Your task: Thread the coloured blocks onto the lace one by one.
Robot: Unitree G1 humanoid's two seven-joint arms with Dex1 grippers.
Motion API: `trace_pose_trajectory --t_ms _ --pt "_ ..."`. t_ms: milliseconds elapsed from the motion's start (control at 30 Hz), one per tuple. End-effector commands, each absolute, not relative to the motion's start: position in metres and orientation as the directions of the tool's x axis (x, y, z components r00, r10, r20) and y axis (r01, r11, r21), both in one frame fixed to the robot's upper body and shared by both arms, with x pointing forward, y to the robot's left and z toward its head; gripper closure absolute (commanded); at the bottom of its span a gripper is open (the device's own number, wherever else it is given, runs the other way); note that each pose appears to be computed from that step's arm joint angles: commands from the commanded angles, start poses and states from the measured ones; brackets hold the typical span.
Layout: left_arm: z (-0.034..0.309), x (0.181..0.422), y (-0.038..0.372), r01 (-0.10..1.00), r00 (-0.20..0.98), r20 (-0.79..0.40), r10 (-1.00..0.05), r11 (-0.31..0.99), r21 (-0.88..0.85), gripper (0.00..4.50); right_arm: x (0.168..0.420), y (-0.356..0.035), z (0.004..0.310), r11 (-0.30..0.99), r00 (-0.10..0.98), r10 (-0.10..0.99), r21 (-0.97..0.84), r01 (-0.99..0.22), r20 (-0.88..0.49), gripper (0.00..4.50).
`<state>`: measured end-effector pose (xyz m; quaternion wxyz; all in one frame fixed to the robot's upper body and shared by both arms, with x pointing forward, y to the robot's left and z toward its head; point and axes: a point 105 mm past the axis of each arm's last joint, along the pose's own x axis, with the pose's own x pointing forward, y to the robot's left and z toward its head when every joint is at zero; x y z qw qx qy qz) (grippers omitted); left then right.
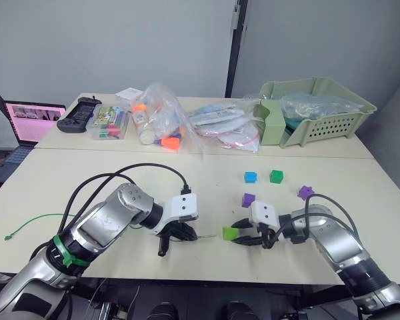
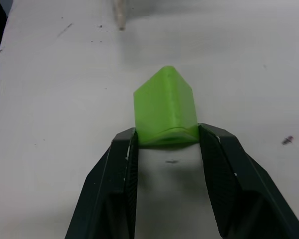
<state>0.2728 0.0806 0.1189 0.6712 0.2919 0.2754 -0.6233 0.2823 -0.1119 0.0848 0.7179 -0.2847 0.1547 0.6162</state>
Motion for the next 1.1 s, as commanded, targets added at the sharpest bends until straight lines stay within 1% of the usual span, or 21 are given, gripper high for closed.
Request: trace_pose_trajectory --t_ms 33,100,233,400,833,1100 --pt "0.123 0.275 0.08 0.996 0.082 -0.768 -0.635 0.066 0.051 4.5 0.269 -0.103 0.078 0.048 0.169 0.757 -0.205 -0.978 -0.631 3.19" --pt "0.123 0.274 0.079 0.997 0.08 -0.78 -0.621 0.067 0.048 4.5 0.266 -0.101 0.079 0.046 0.169 0.743 -0.203 -0.978 -0.648 3.19" --pt "0.122 0.272 0.075 0.997 0.066 -0.788 -0.612 0.061 0.037 4.5 0.268 -0.097 0.08 0.076 0.205 0.718 -0.218 -0.973 -0.665 3.19" --pt "0.12 0.272 0.071 0.998 0.061 -0.796 -0.603 0.05 0.038 4.5 0.268 -0.095 0.08 0.084 0.217 0.705 -0.223 -0.971 -0.675 3.19" --pt "0.118 0.278 0.061 0.998 0.07 -0.799 -0.597 0.034 0.061 4.5 0.26 -0.088 0.082 0.067 0.191 0.713 -0.206 -0.976 -0.675 3.19" --pt "0.119 0.279 0.063 0.997 0.076 -0.806 -0.587 0.034 0.069 4.5 0.259 -0.092 0.081 0.071 0.192 0.703 -0.201 -0.977 -0.685 3.19"
